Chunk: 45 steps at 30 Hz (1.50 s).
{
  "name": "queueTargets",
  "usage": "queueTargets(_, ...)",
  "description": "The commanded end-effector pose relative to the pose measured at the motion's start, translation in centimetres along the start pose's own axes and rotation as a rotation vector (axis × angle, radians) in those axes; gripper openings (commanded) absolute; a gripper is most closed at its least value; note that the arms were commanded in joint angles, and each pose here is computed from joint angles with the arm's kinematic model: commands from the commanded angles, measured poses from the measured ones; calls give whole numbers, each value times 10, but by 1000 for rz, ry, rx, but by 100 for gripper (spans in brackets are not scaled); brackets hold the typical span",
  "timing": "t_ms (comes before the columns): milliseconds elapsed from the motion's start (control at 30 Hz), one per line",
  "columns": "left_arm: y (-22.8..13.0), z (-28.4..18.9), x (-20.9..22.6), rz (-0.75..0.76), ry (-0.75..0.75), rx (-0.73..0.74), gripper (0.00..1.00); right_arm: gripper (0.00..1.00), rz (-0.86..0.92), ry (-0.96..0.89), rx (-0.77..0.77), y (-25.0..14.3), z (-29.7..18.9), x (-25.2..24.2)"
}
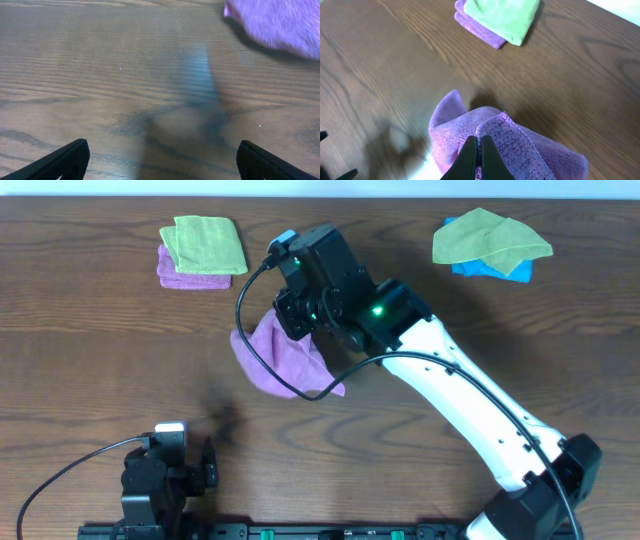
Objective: Fold the cloth
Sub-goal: 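Lift the purple cloth and drag it left to the table center, then release the cloth and bring both grippers to its near corners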
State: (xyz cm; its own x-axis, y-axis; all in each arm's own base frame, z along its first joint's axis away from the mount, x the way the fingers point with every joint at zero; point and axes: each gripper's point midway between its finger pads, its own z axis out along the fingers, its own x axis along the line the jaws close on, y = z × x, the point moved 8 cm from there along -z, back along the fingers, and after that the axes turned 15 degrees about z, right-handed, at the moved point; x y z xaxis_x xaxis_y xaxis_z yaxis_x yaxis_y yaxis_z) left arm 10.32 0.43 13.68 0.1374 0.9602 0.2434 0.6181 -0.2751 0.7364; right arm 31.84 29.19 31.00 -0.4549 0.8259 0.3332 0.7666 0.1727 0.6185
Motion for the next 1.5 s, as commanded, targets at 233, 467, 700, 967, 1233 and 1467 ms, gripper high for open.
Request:
queueTargets(233,-8,1,0,25,17,47,95,1,-1,-210,-7,15,62,-83)
queueTargets(467,-8,1,0,25,17,47,95,99,109,-439,-214,56,67,-195)
queueTargets(700,-8,1,0,24,17,46,95,99,175,-364,-170,53,20,-174)
queueTargets(967,6,1,1,-26,5,-47,95,99,402,-163,70,12,16,-179)
queueTargets(1233,45,-3,0,-278,-103,-228,95,99,648,61,187,-41,18,-241)
queueTargets(1467,95,-3,6,-408,-214,-32,95,99,748,147,284,-89,35,-247)
